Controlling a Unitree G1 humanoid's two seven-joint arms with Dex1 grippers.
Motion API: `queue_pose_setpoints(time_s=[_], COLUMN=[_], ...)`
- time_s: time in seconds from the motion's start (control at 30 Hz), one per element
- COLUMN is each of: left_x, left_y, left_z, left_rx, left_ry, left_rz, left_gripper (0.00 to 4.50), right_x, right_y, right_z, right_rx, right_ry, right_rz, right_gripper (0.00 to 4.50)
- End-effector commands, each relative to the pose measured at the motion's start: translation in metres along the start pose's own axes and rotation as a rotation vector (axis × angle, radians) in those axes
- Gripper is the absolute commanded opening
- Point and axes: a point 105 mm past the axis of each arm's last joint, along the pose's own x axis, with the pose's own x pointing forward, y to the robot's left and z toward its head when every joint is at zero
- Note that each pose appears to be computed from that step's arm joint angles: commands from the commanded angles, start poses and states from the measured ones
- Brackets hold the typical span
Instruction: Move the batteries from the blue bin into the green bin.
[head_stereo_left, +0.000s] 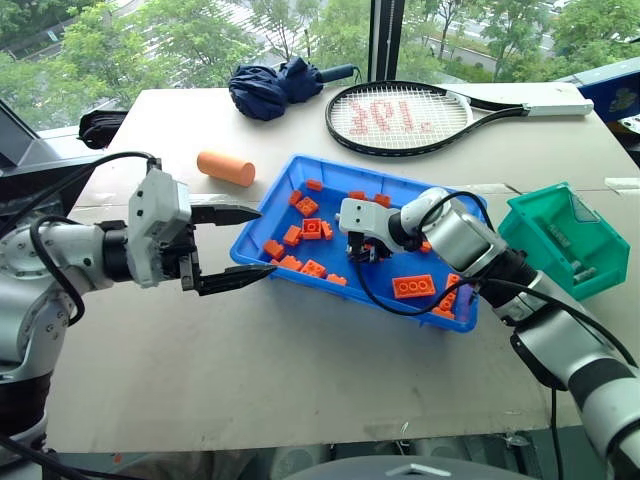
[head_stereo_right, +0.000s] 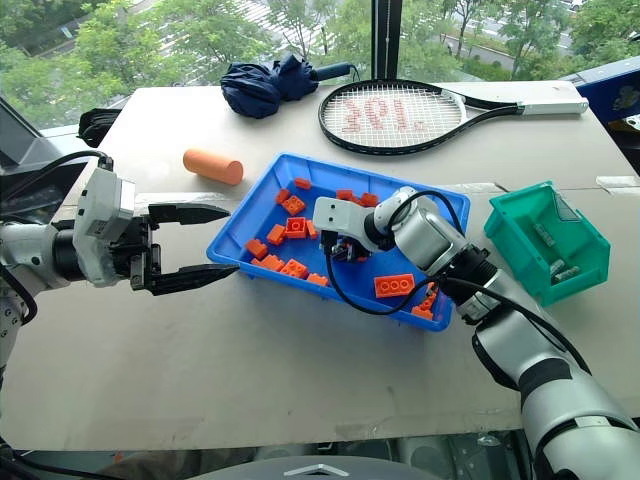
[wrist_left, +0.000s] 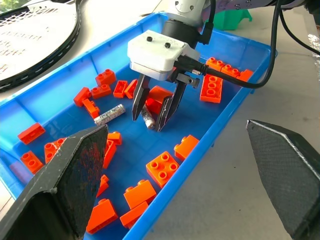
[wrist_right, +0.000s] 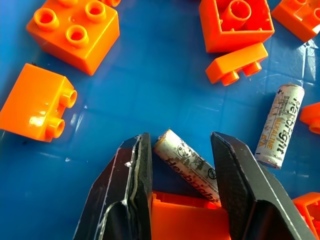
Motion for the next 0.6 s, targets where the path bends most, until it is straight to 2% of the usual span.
queue_pose_setpoints(time_s=[0.03, 0.33, 0.6], left_x=[-0.002, 0.000, 0.001], left_y=[-0.001, 0.001, 0.003], left_z=[0.008, 0.009, 0.008], left_rx=[0.038, 0.043, 0.048], left_ry=[-0.020, -0.030, -0.035], left_rz=[0.009, 0.010, 0.013], left_gripper=[4.50, 4.50, 4.50], right_x=[-0.004, -0.010, -0.008], right_y=[-0.004, -0.020, -0.010], right_z=[-0.003, 0.018, -0.001], right_rx=[0.004, 0.014, -0.049], right_ry=[0.020, -0.078, 0.026], right_rz=[-0.007, -0.095, -0.016], right_gripper=[1.17, 1.17, 1.17])
